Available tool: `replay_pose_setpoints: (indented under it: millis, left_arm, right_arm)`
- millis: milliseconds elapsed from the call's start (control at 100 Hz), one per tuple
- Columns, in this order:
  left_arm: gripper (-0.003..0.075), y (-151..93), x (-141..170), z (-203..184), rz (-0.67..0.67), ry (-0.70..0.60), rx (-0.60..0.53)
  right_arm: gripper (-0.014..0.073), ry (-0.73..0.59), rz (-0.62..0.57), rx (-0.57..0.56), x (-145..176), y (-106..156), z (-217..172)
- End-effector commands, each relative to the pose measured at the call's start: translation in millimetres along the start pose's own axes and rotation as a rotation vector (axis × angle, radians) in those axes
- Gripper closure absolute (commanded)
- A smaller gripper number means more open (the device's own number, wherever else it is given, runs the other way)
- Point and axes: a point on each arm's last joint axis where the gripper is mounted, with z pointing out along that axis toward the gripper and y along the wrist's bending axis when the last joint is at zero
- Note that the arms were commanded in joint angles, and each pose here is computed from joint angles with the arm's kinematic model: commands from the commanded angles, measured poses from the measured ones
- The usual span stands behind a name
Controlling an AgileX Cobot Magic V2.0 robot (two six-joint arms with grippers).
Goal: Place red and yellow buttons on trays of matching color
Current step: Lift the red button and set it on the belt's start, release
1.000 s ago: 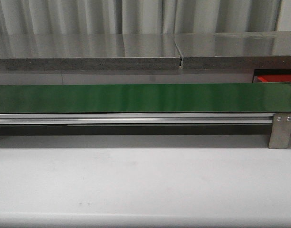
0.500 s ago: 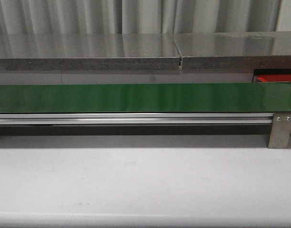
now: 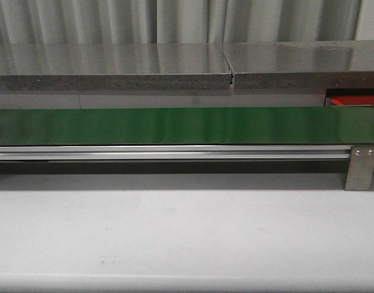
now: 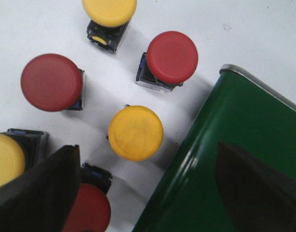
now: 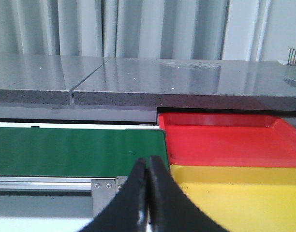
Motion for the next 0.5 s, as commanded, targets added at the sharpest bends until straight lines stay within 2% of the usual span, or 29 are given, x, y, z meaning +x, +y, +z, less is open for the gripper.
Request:
replay_pose_setpoints:
  millis: [0,490]
  left_arm:
    - [0.0175,-6,-15,-25,-0.005,-0.086,0.024]
    - [0.0175,0,-17,6,-0.022,-0.045,-0.018]
  right_arm:
    - [0.0669,-0.118,-0.016,-0.007,-16,1,-3]
    - [0.0669,-0.118,-0.016,-0.007,-16,1,-3]
